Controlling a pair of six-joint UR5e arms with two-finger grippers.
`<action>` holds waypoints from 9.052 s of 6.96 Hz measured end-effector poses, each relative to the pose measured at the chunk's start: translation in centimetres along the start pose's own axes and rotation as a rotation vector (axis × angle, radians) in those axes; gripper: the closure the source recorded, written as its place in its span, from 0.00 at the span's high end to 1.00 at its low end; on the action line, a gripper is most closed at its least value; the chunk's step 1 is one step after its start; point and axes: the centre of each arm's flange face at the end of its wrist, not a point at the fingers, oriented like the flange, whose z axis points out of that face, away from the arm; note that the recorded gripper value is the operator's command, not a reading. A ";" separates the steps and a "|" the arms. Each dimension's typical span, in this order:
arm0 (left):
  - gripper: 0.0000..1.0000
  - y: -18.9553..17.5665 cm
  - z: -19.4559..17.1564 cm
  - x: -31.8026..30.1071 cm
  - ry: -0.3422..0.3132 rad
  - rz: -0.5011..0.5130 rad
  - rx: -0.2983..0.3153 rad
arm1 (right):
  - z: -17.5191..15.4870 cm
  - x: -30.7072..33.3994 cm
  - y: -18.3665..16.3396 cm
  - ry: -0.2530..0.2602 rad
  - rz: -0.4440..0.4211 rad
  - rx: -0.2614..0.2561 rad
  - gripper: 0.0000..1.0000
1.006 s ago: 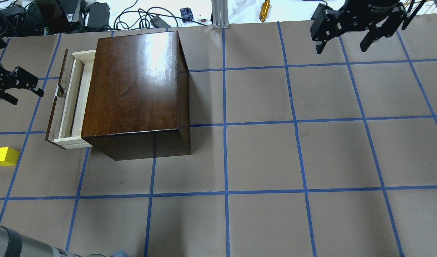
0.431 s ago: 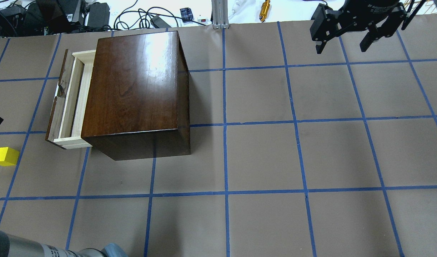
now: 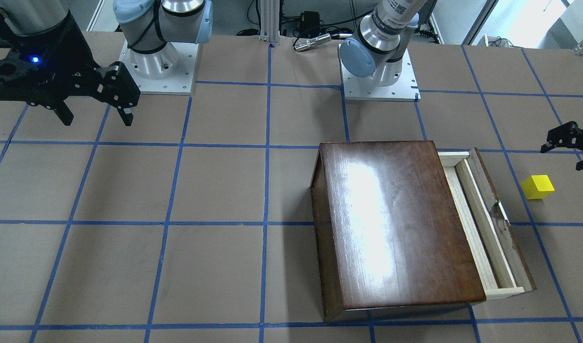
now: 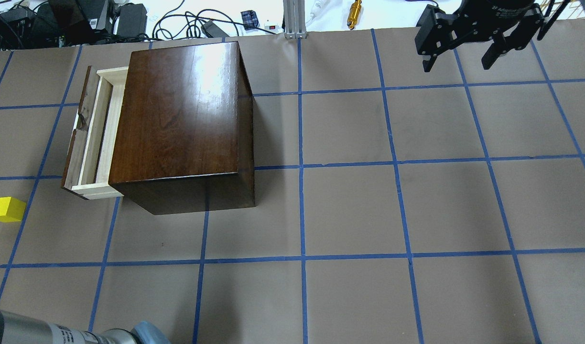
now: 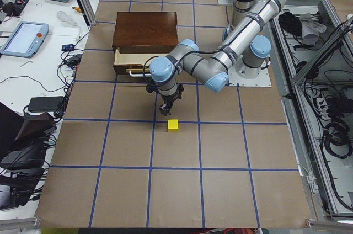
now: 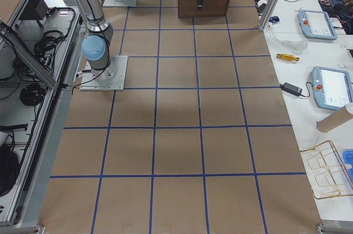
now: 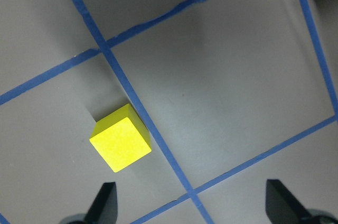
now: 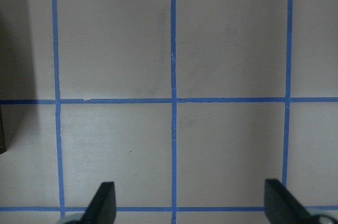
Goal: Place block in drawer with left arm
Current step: 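Lower the left gripper over the yellow cube and close on it, then lift the yellow cube and carry it over the open drawer, then lower the yellow cube into the drawer and open the left gripper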
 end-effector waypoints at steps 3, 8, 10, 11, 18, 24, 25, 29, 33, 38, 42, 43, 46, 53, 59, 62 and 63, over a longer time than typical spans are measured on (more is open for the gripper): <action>1.00 2.5 5.8 0.6 -0.195 0.359 -0.020 | 0.0 0.0 0.0 -0.001 0.001 -0.001 1.00; 1.00 3.1 9.5 -0.1 -0.202 0.611 0.091 | 0.0 0.0 0.0 0.000 0.000 0.000 1.00; 1.00 3.0 10.7 -0.3 -0.177 0.621 0.103 | 0.0 0.0 0.0 0.000 0.000 0.000 1.00; 1.00 3.1 11.2 -0.4 -0.166 0.619 0.105 | 0.0 0.0 0.0 -0.001 0.001 -0.001 1.00; 1.00 3.2 12.8 -2.4 -0.111 0.634 0.134 | 0.0 0.0 0.0 -0.001 0.000 -0.001 1.00; 1.00 2.8 13.4 -2.4 -0.106 0.678 0.141 | 0.0 0.0 0.0 0.000 0.001 0.000 1.00; 1.00 2.7 13.7 -2.4 -0.100 0.670 0.143 | 0.0 0.1 0.0 0.000 0.001 0.000 1.00; 0.67 2.5 14.3 -2.5 -0.094 0.647 0.145 | 0.0 0.0 0.0 -0.001 0.000 0.000 1.00; 0.14 2.5 14.2 -2.5 -0.102 0.687 0.143 | 0.0 0.1 0.0 0.000 0.001 0.000 1.00; 0.00 2.0 11.8 -1.9 -0.123 0.706 0.131 | 0.0 0.0 0.0 -0.001 0.000 0.000 1.00; 0.00 -2.6 0.3 0.3 -0.095 0.756 0.132 | 0.0 0.0 0.0 -0.001 0.000 0.000 1.00; 0.00 -4.8 -3.6 1.3 -0.078 0.769 0.132 | 0.0 0.0 0.0 -0.001 0.000 0.000 1.00; 0.00 -12.7 -10.6 7.3 -0.074 0.800 0.118 | 0.0 0.0 0.0 -0.001 0.001 0.000 1.00; 0.00 -24.9 -8.1 13.2 -0.046 0.796 0.125 | 0.0 0.0 0.0 0.000 0.001 0.000 1.00; 0.00 -28.1 -5.1 12.8 -0.054 0.844 0.138 | 0.0 0.0 0.0 -0.001 0.000 0.000 1.00; 0.51 -28.4 -4.3 12.8 -0.047 0.834 0.136 | 0.0 0.0 0.0 -0.001 0.000 0.000 1.00; 0.61 -28.4 -4.0 12.8 -0.047 0.832 0.135 | 0.0 0.0 0.0 -0.001 0.000 0.000 1.00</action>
